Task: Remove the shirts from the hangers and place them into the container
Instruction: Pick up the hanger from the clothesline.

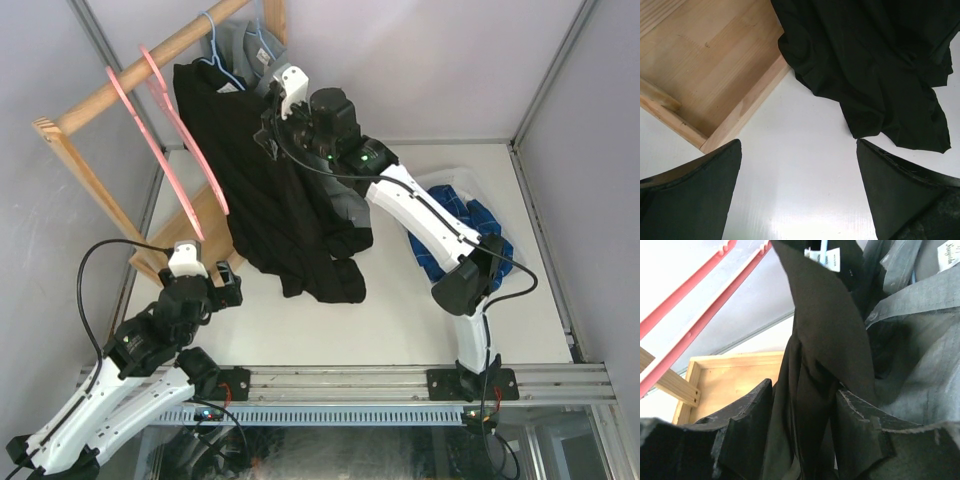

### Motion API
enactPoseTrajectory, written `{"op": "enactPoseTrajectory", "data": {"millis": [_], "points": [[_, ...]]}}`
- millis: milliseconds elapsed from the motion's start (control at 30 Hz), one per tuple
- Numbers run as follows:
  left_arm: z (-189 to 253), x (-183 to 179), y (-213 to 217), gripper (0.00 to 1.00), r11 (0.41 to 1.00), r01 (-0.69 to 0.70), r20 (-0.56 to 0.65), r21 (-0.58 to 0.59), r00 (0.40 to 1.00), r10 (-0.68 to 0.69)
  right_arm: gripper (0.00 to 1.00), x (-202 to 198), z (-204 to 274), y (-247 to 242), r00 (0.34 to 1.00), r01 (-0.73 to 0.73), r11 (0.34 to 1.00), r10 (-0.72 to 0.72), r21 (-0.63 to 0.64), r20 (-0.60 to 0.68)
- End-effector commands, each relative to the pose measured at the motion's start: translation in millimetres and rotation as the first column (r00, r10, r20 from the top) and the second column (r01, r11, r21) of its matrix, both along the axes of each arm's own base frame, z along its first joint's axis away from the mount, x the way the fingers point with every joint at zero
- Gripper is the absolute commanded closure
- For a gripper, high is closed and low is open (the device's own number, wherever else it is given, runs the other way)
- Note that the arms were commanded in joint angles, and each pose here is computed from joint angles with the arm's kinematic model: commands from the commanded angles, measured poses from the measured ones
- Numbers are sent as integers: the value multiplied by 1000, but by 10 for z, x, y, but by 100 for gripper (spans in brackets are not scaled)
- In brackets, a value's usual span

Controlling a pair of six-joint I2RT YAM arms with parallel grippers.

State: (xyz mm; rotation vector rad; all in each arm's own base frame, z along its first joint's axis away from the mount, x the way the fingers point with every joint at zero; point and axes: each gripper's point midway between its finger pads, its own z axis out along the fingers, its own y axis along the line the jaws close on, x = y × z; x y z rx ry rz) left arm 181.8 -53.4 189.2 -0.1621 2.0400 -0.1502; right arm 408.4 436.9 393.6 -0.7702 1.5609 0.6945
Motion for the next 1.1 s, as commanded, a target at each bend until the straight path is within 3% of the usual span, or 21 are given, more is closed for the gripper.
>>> {"op": "enactPoseTrajectory", "data": {"millis": [0,133,267,333,533,700,867,1067], "points": [[197,56,-35,0,1000,4,46,-30,999,-2,56,34,238,15,1000,24,996,-23,82,-5],[199,58,-34,0,1000,2,48,-30,999,-1,77,48,169,11,999,41,997,-39,72,-31],[194,60,-41,0,1000,5,46,-30,999,-3,88,92,135,-30,996,77,995,-74,66,-42],[190,61,-47,0,1000,6,43,-29,999,-5,99,77,196,-30,997,74,994,-72,84,-31],[173,66,-56,0,1000,9,34,-22,999,-8,100,-20,596,-11,993,55,968,-79,244,87],[173,64,-40,0,1000,3,37,-21,999,-2,100,-9,863,-68,987,92,925,-133,368,87],[170,68,-46,0,1000,3,35,-20,999,-3,100,-80,1092,-96,973,63,882,-158,468,167],[163,69,-53,0,1000,6,31,-18,1000,-5,100,-151,1202,-70,970,46,872,-156,488,187]]}}
